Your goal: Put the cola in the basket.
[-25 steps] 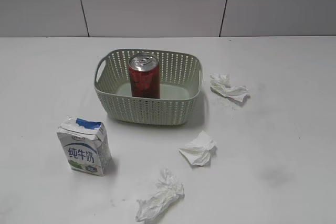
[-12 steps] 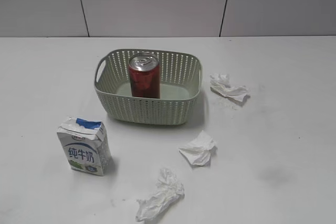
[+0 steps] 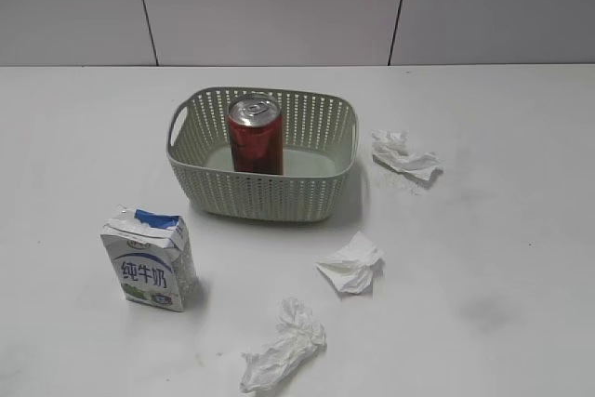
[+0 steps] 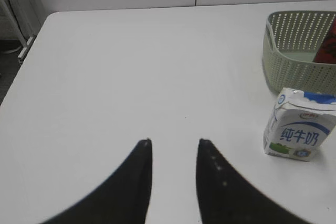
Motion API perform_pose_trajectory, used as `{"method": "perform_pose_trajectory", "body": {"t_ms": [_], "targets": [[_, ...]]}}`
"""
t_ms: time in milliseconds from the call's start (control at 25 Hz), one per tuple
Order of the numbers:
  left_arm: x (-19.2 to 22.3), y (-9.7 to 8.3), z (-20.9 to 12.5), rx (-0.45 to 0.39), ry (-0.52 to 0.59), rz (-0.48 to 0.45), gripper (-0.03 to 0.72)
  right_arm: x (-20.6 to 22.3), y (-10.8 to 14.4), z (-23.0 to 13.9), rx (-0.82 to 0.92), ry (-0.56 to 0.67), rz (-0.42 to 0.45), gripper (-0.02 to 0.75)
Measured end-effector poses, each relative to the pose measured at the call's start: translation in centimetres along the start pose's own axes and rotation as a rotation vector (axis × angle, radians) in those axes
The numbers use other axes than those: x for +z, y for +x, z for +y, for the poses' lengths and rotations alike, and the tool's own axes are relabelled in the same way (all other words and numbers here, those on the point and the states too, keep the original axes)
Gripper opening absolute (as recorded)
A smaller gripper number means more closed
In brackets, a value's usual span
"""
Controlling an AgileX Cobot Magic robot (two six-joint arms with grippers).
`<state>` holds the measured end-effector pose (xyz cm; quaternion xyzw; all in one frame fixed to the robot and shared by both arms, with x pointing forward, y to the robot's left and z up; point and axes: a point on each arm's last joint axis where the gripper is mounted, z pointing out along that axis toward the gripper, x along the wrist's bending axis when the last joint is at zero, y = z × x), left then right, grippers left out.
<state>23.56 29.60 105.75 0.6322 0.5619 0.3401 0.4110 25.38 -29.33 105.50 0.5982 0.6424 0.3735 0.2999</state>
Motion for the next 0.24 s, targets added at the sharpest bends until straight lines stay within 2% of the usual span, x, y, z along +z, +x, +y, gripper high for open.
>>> {"method": "perform_pose_trajectory", "body": {"t_ms": [240], "targets": [[0.0, 0.0, 0.0, 0.0, 0.0, 0.0, 0.237, -0.89, 0.0, -0.61, -0.005, -0.064, 0.002, 0.59]]}}
